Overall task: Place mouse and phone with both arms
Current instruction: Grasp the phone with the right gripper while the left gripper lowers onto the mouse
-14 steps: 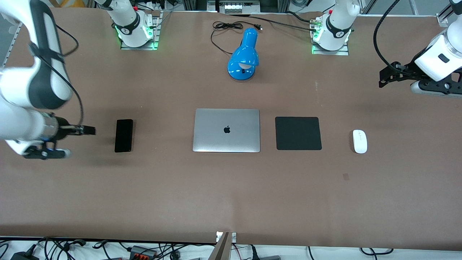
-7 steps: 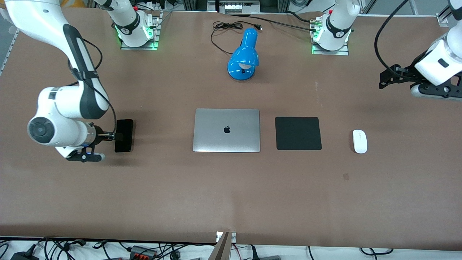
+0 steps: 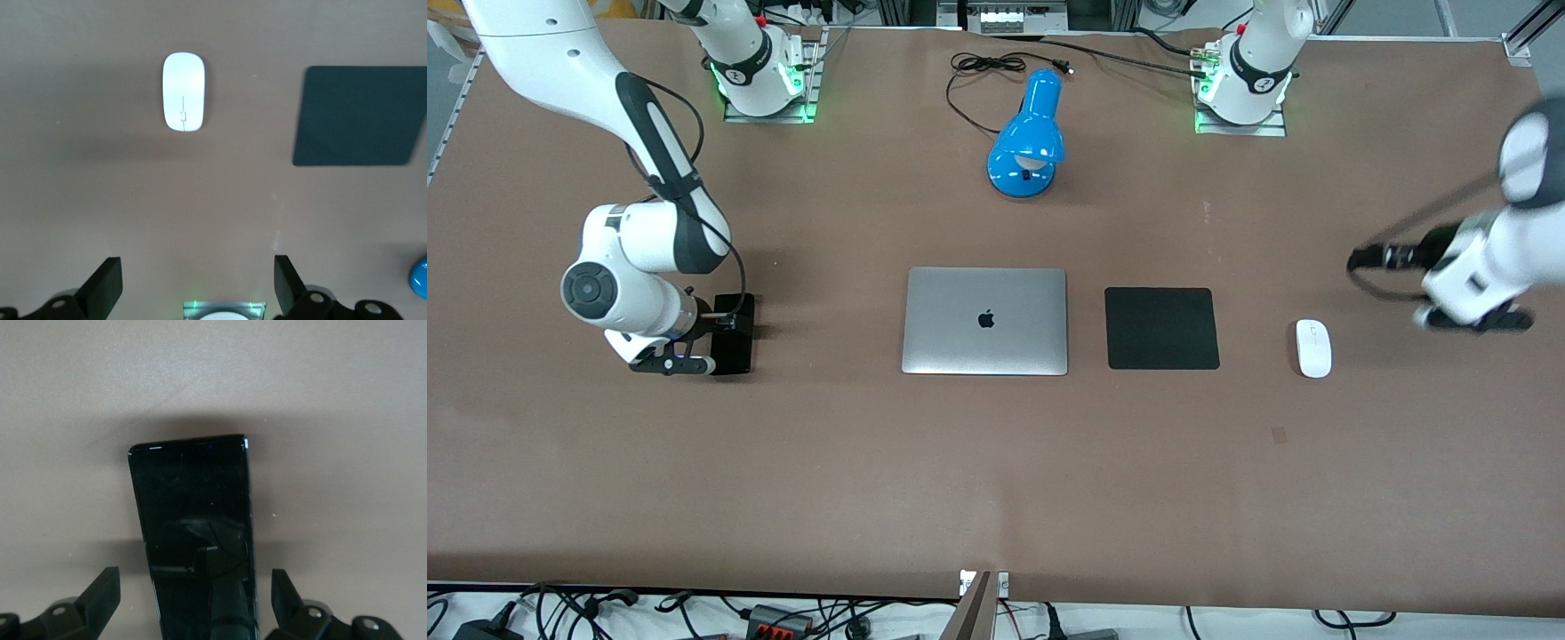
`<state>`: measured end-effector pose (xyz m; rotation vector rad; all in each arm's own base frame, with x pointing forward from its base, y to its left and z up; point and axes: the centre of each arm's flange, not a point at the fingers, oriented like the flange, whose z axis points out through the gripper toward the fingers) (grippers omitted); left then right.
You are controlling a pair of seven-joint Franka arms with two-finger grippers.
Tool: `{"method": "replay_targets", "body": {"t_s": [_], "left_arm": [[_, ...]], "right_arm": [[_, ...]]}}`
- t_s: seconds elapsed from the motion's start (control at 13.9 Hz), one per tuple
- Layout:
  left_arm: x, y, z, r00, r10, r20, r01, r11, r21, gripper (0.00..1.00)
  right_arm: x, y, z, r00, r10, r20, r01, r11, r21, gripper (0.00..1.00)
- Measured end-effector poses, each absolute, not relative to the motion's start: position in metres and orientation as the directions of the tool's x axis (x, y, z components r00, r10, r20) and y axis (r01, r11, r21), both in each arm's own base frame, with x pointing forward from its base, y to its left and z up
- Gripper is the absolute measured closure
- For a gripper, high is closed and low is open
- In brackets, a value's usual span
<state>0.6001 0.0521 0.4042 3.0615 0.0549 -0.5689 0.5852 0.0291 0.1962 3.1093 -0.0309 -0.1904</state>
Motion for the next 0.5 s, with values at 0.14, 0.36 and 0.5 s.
{"method": "replay_targets", "body": {"t_s": [0.14, 0.36, 0.5], "left_arm": [[0.624, 0.064, 0.345, 0.949, 0.036, -0.314, 0.035, -0.999, -0.007, 0.00], [0.636, 0.067, 0.292, 0.979, 0.008, -0.203, 0.000, -0.999, -0.043, 0.00], [0.627, 0.065, 0.260, 0.995, -0.040, -0.097, -0.044, -0.998, -0.045, 0.00]], "right_arm": [[0.575, 0.032, 0.185, 0.994, -0.015, -0.106, -0.012, -1.000, 0.025, 0.00], [0.569, 0.032, 0.180, 0.994, -0.014, -0.109, -0.011, -1.000, 0.025, 0.00], [0.567, 0.032, 0.178, 0.994, -0.013, -0.104, -0.011, -1.000, 0.025, 0.00]]}}
